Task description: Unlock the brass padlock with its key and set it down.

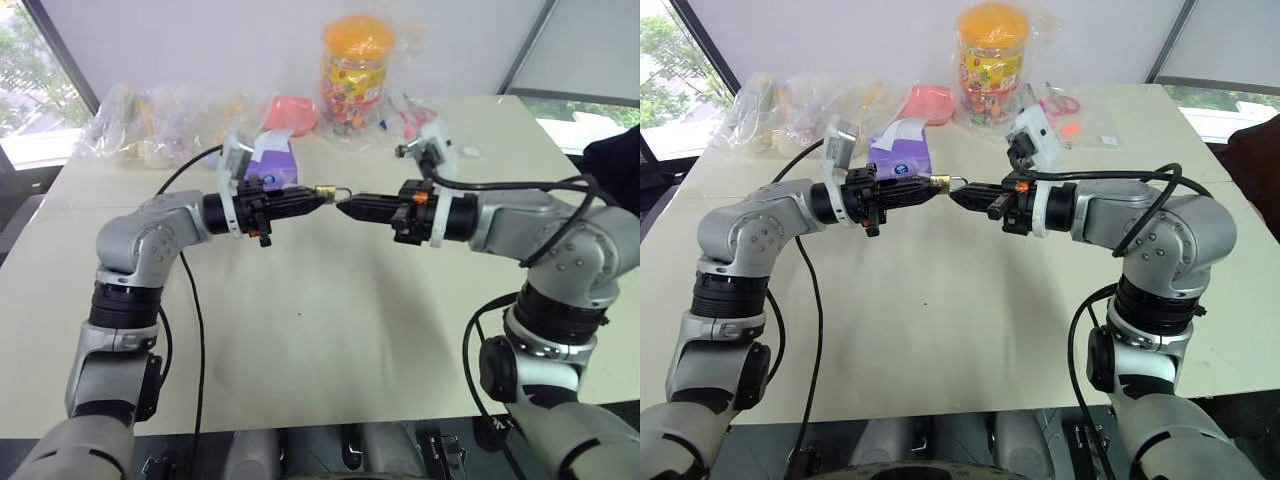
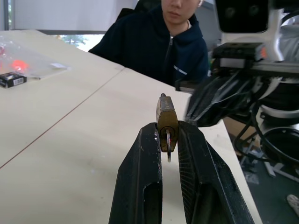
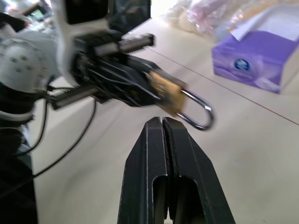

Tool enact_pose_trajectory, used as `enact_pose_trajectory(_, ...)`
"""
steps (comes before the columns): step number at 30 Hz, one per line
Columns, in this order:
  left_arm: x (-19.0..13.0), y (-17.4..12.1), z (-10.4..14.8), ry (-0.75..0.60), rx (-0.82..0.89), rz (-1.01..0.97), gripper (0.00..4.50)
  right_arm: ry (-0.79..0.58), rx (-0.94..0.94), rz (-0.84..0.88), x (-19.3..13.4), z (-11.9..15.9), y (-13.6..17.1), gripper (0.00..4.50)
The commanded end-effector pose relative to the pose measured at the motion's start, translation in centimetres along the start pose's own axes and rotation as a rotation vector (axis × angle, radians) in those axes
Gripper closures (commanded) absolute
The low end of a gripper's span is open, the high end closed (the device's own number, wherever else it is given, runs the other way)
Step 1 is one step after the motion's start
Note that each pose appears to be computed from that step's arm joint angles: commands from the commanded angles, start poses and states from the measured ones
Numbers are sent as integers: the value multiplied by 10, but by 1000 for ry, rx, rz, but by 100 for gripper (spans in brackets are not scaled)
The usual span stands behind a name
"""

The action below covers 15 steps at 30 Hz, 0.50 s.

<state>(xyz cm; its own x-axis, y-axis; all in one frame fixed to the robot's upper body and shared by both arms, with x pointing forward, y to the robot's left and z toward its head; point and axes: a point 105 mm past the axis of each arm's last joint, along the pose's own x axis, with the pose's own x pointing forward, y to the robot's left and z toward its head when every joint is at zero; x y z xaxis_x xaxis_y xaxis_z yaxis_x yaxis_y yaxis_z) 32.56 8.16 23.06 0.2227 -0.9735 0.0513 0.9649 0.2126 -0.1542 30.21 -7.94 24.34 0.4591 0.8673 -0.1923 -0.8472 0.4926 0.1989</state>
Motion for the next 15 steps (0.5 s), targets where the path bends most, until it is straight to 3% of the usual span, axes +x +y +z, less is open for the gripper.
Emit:
enact_pose_trajectory(1, -2, -9, 16, -38, 48, -26, 450, -30, -31, -3, -1, 7, -1, 449)
enact_pose_trajectory(15, -2, -16, 20, -44, 43, -46, 450, -38, -16, -61, 2, 8, -13, 449)
